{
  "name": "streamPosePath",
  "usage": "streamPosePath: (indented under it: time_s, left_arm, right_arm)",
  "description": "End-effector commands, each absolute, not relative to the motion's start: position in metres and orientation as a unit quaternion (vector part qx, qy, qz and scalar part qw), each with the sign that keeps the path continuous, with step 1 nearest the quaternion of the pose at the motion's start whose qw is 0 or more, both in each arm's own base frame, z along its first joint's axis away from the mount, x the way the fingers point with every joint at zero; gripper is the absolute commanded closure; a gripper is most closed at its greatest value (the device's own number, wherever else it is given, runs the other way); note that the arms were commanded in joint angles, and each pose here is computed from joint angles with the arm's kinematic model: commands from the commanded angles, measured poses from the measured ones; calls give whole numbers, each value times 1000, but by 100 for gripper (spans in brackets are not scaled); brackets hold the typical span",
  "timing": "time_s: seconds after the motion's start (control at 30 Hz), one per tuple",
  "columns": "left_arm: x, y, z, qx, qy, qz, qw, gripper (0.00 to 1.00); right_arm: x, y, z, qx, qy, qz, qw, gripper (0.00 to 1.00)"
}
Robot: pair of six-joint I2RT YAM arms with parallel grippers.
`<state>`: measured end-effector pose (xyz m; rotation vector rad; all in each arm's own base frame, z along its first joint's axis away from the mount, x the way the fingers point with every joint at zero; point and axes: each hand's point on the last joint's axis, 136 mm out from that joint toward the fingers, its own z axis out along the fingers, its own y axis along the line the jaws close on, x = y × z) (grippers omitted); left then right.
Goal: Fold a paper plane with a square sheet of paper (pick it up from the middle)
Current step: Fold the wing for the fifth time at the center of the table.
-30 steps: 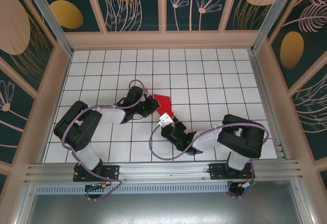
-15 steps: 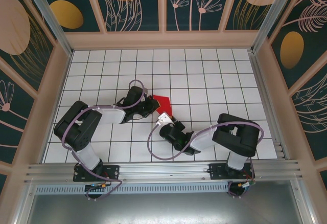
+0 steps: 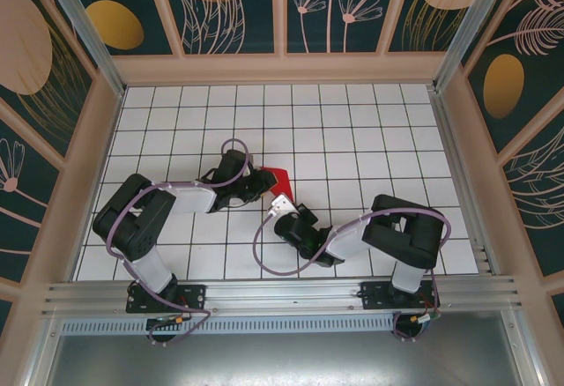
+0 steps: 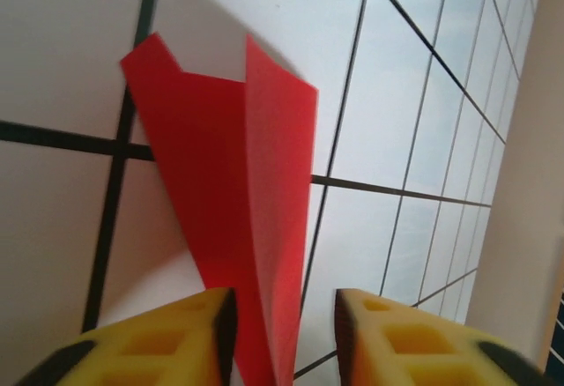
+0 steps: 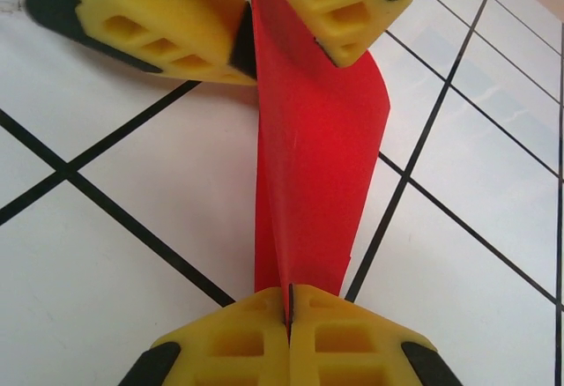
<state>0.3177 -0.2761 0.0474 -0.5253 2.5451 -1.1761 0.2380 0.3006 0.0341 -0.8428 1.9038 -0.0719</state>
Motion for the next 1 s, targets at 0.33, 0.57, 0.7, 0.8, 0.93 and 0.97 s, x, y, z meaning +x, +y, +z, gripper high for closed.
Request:
streamPosePath:
  time_s: [0.33, 0.57, 0.7, 0.8, 0.93, 0.97]
  left_arm:
    - [333, -260, 47, -177, 904, -350, 168, 40]
    - [334, -257, 32, -168, 919, -321, 157, 58]
    - [330, -256, 26, -169, 921, -317, 148, 52]
    - [327, -254, 24, -169, 922, -317, 147, 49]
    - [327, -258, 22, -168, 921, -322, 139, 53]
    - [328, -260, 22, -166, 920, -326, 138, 55]
  right_arm:
    - [237, 306, 27, -366, 795, 34, 483, 94]
    - [238, 302, 28, -351, 804, 60, 477, 93]
    - [238, 301, 28, -344, 807, 74, 475, 93]
    - [239, 300, 28, -341, 808, 75, 475, 93]
    - [240, 301, 29, -340, 806, 79, 478, 93]
    - [240, 301, 30, -339, 806, 80, 479, 93]
